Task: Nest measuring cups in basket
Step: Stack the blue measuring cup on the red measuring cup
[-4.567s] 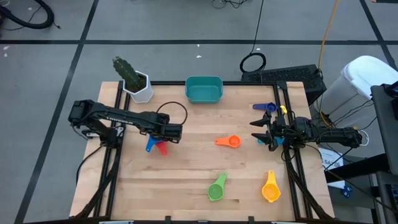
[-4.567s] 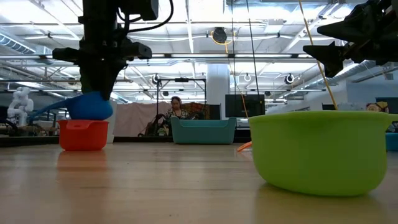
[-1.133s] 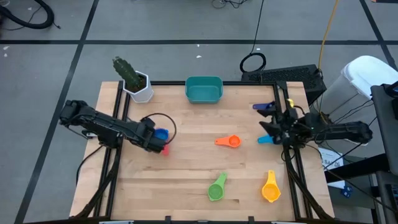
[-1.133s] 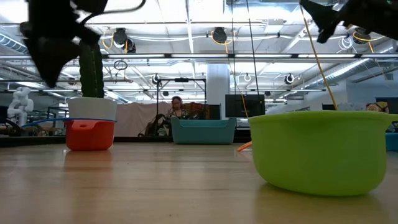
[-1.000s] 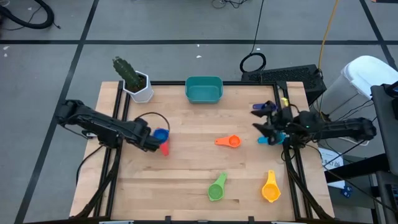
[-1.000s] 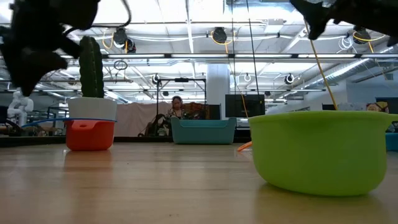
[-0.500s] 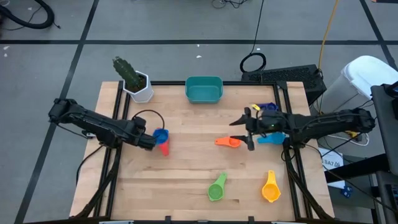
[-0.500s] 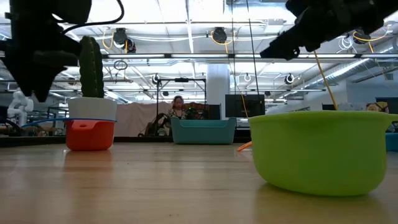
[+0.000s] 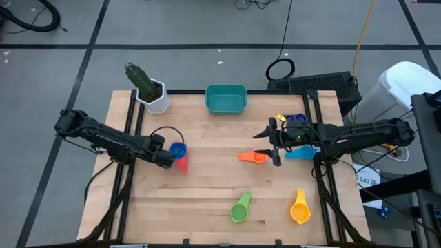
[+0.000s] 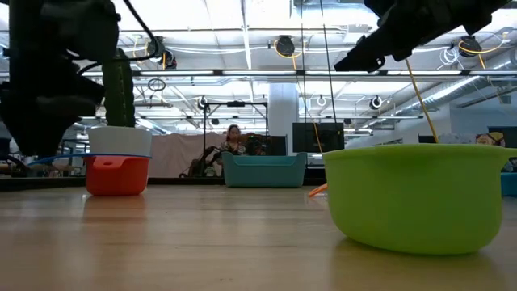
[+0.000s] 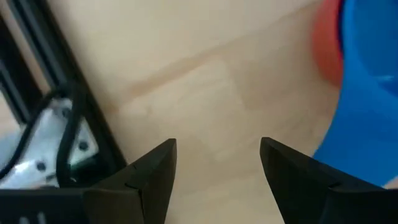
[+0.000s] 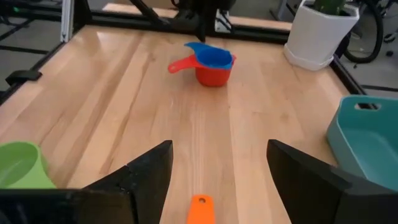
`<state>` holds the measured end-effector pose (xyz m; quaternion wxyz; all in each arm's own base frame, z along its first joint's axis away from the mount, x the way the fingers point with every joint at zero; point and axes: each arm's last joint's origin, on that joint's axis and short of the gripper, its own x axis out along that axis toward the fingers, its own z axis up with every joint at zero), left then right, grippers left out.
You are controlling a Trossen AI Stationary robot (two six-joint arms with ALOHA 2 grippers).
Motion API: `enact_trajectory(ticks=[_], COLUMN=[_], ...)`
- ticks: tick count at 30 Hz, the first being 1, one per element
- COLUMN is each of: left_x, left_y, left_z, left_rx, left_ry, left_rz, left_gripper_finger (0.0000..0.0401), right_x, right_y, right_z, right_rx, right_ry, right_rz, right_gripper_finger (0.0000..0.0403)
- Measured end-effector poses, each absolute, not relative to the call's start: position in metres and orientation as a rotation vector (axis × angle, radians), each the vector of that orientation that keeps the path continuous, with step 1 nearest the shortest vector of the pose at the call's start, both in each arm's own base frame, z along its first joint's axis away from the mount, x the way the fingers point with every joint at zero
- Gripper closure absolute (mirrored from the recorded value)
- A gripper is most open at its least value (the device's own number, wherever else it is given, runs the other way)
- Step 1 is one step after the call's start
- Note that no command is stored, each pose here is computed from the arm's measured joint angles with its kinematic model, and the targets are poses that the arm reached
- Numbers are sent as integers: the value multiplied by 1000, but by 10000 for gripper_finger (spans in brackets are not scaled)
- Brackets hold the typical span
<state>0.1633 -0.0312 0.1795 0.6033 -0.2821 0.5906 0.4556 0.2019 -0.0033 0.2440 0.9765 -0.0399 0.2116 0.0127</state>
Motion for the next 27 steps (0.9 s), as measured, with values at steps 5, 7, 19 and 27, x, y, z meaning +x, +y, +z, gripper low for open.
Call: enact_trajectory(ticks=[5, 7, 19, 27], left_x=[175, 184, 184, 183], left_y=[-37, -41, -43, -46], left_z=[176, 176, 177, 177], left_rx=[-776, -799, -766, -764], left_ry=[1330, 1279, 1289, 1296], left_rz=[936, 855, 793, 785], left_gripper_finger=[167, 167, 167, 167], right_x=[203, 203, 213, 261], right_y=[-3, -3, -9, -14], right_z=[244, 244, 229, 193], right_rx=[-81, -81, -158, -94], right_ry=[423, 420, 508, 489], right_rz=[23, 23, -53, 29], right_gripper_finger=[151, 151, 151, 151])
